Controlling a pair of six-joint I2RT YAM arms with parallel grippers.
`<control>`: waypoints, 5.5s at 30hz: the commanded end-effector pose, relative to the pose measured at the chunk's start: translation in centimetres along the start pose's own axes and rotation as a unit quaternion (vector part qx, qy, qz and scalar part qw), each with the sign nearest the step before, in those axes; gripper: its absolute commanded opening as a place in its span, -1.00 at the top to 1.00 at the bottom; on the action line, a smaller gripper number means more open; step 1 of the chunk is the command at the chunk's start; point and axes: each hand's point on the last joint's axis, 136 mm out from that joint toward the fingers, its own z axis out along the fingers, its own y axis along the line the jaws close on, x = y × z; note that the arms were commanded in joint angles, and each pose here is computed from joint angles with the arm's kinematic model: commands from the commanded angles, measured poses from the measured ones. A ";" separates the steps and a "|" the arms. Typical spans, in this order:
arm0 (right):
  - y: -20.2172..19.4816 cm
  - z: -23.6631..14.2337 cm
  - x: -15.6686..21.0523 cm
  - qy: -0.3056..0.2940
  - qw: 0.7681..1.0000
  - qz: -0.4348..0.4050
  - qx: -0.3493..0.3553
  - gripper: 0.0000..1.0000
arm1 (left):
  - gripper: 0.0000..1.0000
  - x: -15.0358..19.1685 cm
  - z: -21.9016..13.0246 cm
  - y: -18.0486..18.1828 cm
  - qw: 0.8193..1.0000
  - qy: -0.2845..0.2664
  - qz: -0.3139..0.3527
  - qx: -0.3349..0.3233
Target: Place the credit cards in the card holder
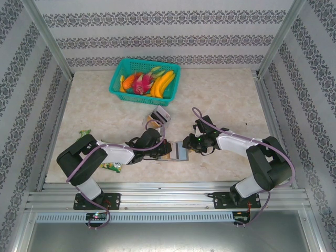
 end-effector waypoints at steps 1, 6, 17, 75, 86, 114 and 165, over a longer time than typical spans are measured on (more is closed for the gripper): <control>0.2 0.1 -0.1 -0.001 1.000 -0.007 0.006 0.32 | 0.83 1.1 0.7 -0.5 1.000 0.025 0.009 -0.003; -0.2 -0.1 -0.2 -0.004 1.000 -0.007 0.019 0.31 | 0.56 0.9 -0.1 0.3 0.999 0.016 0.006 -0.030; -0.6 0.1 -0.2 -0.003 1.000 -0.004 0.029 0.29 | 0.38 0.0 -2.4 0.0 0.997 0.003 0.032 -0.066; -0.5 1.2 0.4 0.016 1.000 0.002 0.011 0.39 | 0.32 2.3 2.9 -3.7 0.993 0.101 0.058 -0.012; -2.5 1.0 0.4 0.016 0.997 0.001 0.069 0.37 | 0.25 2.1 0.1 1.4 0.989 0.063 0.042 -0.129; 0.7 -3.7 -2.6 -0.047 0.994 -0.061 0.074 0.19 | 0.08 -4.2 -6.6 -1.3 0.991 -0.060 0.047 -0.107; 18.0 4.7 -9.0 -0.016 0.909 -0.396 0.128 0.38 | 0.08 -17.0 -5.1 9.8 0.965 -0.088 -0.244 -0.049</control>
